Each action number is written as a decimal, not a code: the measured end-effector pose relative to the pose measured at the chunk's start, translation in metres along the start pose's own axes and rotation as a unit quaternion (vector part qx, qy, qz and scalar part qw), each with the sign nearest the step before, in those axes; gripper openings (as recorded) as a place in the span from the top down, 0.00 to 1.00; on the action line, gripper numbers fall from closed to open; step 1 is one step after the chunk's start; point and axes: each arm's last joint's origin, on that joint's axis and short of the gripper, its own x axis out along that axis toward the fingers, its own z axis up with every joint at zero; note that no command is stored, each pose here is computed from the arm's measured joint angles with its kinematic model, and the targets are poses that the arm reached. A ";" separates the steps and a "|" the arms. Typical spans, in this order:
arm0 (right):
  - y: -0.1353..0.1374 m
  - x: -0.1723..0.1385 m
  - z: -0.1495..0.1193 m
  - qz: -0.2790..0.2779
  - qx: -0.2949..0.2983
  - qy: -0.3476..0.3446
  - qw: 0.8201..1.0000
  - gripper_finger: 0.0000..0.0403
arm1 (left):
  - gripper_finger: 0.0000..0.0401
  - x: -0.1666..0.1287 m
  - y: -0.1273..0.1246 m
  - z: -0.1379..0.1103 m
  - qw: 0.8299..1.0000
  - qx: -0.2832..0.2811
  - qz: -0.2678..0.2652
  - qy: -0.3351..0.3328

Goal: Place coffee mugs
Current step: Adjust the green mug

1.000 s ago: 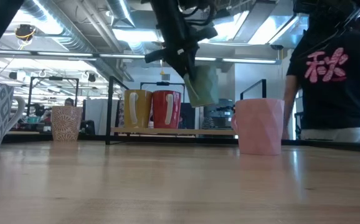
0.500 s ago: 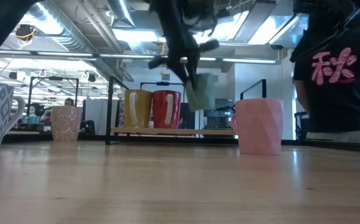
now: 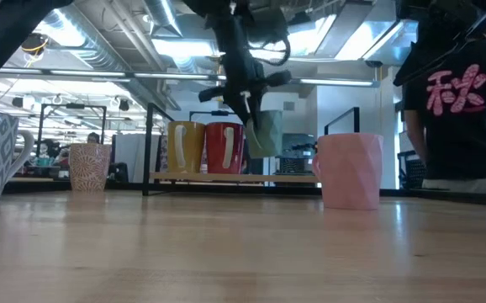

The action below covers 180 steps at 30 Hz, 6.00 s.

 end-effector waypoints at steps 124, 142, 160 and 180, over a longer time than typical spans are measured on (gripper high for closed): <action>-0.002 0.000 0.003 -0.045 0.057 -0.026 0.997 0.56 | 0.70 0.012 0.027 0.069 0.917 0.354 -0.147 -0.114; -0.002 0.000 0.001 -0.034 0.055 -0.018 0.998 0.56 | 0.70 0.011 0.008 0.028 0.893 0.430 -0.127 -0.029; -0.002 0.000 0.001 -0.035 0.054 -0.015 0.998 0.56 | 0.70 0.027 0.022 0.028 0.892 0.429 -0.146 0.001; -0.002 0.000 0.001 -0.037 0.054 -0.016 0.998 0.56 | 0.70 0.030 0.029 0.045 0.905 0.413 -0.087 -0.054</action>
